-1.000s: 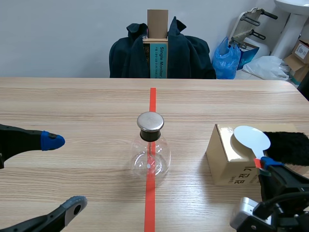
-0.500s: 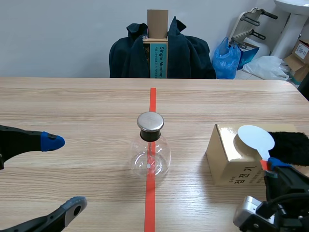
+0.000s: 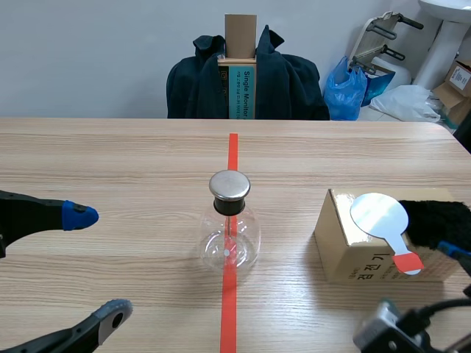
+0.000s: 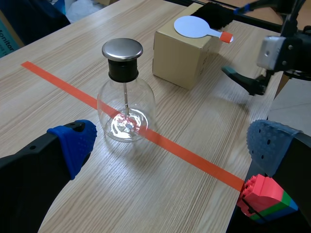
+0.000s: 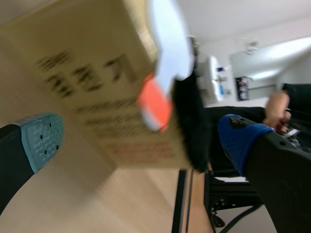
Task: Do the electroscope experiment.
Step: 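Return to the home posture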
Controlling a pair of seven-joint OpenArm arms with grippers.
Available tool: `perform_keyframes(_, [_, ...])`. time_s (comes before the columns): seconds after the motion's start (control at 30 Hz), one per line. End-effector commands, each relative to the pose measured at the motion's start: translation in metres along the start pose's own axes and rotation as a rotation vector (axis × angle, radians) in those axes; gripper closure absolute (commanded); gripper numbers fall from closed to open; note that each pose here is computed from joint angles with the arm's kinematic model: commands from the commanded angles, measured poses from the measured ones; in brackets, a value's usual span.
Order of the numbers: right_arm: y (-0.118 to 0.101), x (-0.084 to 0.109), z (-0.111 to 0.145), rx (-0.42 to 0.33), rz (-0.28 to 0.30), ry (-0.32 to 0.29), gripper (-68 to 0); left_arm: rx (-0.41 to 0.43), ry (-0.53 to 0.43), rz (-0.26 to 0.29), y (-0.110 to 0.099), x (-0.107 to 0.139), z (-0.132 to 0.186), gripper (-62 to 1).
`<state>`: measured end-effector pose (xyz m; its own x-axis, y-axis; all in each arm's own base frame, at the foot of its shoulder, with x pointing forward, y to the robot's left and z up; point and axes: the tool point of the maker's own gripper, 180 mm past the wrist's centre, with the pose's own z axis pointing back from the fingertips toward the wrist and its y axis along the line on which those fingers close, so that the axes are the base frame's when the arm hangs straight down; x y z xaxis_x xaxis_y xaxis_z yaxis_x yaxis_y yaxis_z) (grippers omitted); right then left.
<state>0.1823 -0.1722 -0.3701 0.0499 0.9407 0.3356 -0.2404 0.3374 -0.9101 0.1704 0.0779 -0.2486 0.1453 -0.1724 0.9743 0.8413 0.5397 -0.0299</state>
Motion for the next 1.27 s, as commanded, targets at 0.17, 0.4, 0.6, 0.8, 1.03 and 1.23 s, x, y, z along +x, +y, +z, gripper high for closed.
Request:
perform_keyframes(0.17, [-0.019, 0.021, 0.038, 0.095, -0.122, -0.133, -67.9, 0.003, -0.030, 0.012, -0.001, 0.005, -0.001, -62.3])
perform_keyframes(0.4, [-0.099, 0.074, 0.026, 0.010, -0.411, -0.293, -67.9, 0.002, -0.029, 0.012, -0.001, 0.005, -0.001, -62.3])
perform_keyframes(0.6, [-0.144, 0.121, 0.012, 0.006, -0.525, -0.463, -67.9, 0.002, -0.029, 0.012, -0.001, 0.005, -0.001, -62.3])
perform_keyframes(0.8, [-0.159, 0.139, 0.000, 0.078, -0.749, -0.522, -67.9, 0.002, -0.029, 0.012, -0.001, 0.005, -0.001, -62.3])
perform_keyframes(1.03, [-0.142, 0.150, -0.013, 0.298, -0.898, -0.487, -67.9, 0.003, -0.030, 0.011, -0.001, 0.005, -0.001, -62.3])
perform_keyframes(1.23, [-0.132, 0.157, -0.019, 0.427, -0.940, -0.457, -67.9, 0.013, -0.032, 0.005, 0.002, 0.006, -0.002, -62.3])
